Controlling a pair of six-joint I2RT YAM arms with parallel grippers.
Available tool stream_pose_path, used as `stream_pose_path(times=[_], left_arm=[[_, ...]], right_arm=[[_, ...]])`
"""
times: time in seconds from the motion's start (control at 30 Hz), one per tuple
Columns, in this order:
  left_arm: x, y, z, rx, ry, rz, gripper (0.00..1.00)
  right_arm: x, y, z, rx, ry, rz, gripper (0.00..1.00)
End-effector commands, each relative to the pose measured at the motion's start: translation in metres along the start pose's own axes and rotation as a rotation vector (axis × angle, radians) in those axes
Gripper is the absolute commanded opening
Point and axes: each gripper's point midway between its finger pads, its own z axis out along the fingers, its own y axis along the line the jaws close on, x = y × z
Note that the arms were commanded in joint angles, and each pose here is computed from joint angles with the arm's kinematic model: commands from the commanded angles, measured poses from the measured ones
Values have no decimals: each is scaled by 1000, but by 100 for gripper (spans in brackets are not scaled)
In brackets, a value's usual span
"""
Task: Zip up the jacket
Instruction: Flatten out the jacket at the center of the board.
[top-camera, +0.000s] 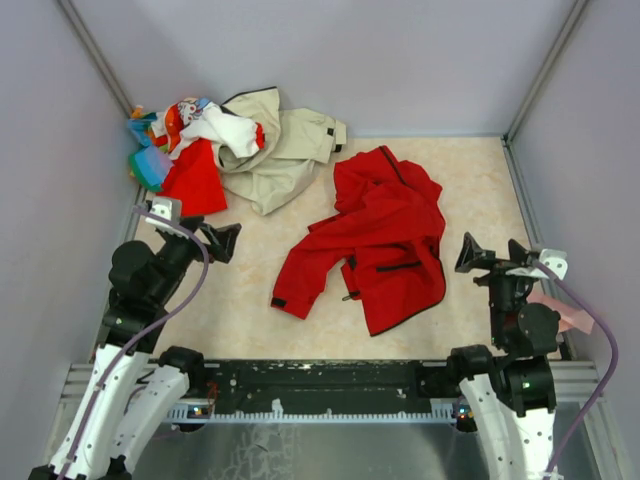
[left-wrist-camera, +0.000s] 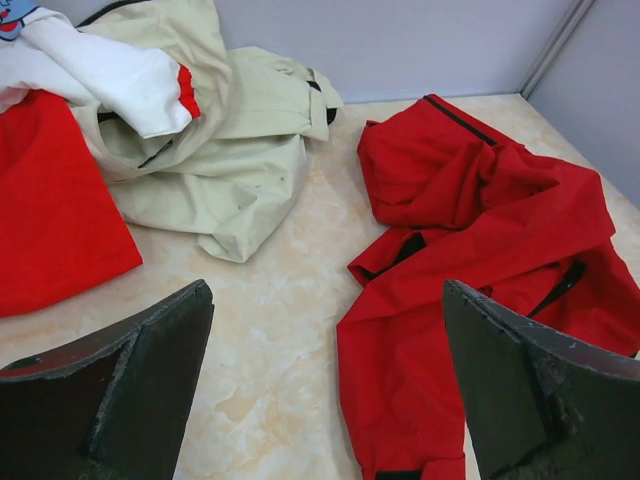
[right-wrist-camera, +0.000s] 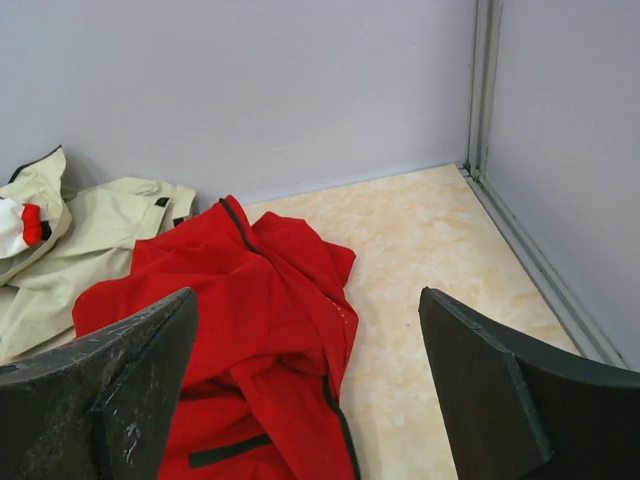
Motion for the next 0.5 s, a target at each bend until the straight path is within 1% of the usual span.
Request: stream_pose_path(times=[0.0, 0.2, 0.37, 0.47], left_arm=[[-3, -7, 3, 45, -14, -6, 100], [-7, -12, 5, 69, -17, -21, 100], [-10, -20, 4, 103, -25, -56, 100], [-5, -29, 4, 145, -13, -135, 100]], right_arm=[[-24, 4, 2, -7, -75, 30, 91], [-16, 7, 5, -2, -37, 106, 91], [-1, 23, 13, -57, 65, 170, 92], [16, 30, 16, -76, 153, 201, 92]])
